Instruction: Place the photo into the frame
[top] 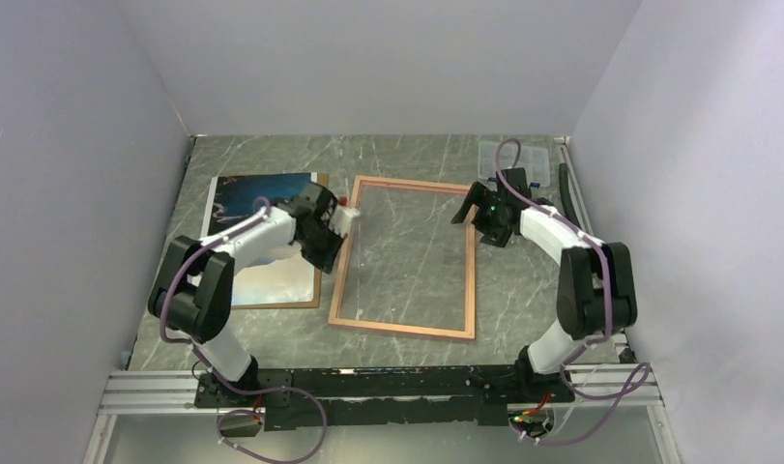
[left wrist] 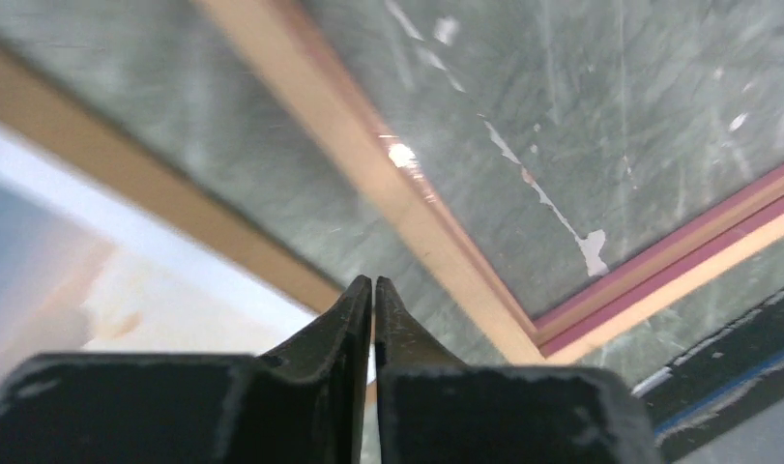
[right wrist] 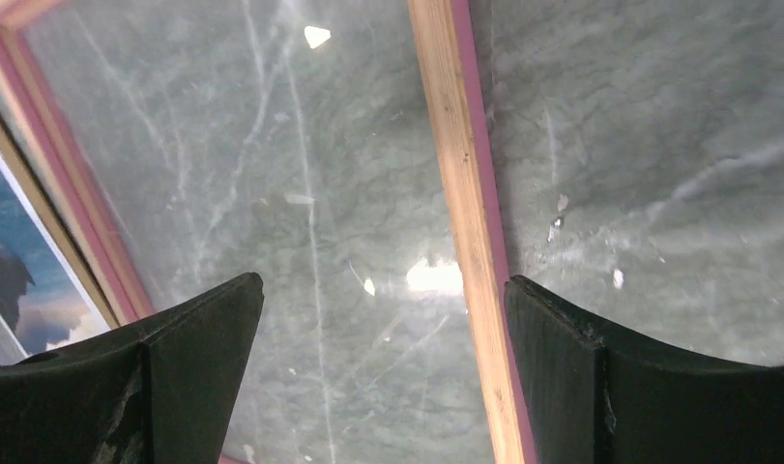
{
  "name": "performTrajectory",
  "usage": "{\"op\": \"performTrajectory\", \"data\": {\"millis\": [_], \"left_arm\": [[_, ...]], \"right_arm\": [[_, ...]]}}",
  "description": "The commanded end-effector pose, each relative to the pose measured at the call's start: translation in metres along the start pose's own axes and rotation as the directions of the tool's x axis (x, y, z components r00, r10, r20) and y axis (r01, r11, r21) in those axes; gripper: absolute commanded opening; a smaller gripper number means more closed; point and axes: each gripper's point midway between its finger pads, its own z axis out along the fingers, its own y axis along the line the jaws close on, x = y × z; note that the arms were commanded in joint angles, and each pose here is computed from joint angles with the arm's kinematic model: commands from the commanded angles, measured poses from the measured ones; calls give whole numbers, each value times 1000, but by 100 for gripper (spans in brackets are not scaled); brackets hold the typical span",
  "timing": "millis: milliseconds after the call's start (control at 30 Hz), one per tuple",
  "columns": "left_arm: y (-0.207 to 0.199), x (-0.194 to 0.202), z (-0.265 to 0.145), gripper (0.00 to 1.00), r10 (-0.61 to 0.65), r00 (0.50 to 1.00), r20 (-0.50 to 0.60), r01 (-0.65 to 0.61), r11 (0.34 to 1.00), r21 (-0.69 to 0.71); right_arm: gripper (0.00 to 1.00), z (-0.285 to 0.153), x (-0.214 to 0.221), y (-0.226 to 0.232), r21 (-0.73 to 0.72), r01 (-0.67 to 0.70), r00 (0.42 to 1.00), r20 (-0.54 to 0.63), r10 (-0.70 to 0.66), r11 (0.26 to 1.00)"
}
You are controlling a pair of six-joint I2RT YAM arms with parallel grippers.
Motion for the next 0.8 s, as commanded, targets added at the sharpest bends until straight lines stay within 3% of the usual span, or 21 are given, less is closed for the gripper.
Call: {"op": "performTrajectory", "data": {"millis": [0, 67, 167, 367, 533, 767], "left_arm": [[43, -34, -81, 24, -84, 987, 136, 89, 995, -37], [74, -38, -114, 47, -118, 975, 188, 135, 988, -77], [131, -26, -156, 65, -203, 947, 248, 240, 962, -128], [245, 52, -189, 85, -410, 876, 252, 467, 853, -233], [293, 125, -178, 88, -514, 831, 212, 555, 747, -367], [307, 176, -161, 79, -505, 848, 160, 504, 676, -538]], "right_arm": [[99, -47, -24, 40, -36, 22, 982, 186, -15, 999], [99, -54, -15, 68, -49, 74, 979, 195, -63, 996], [99, -52, 13, 123, -107, 150, 976, 176, -130, 983], [99, -30, 100, 236, -238, 309, 951, 94, -295, 921], [99, 3, 169, 311, -323, 367, 924, 13, -383, 872], [98, 46, 218, 326, -289, 387, 902, -82, -425, 876]]}}
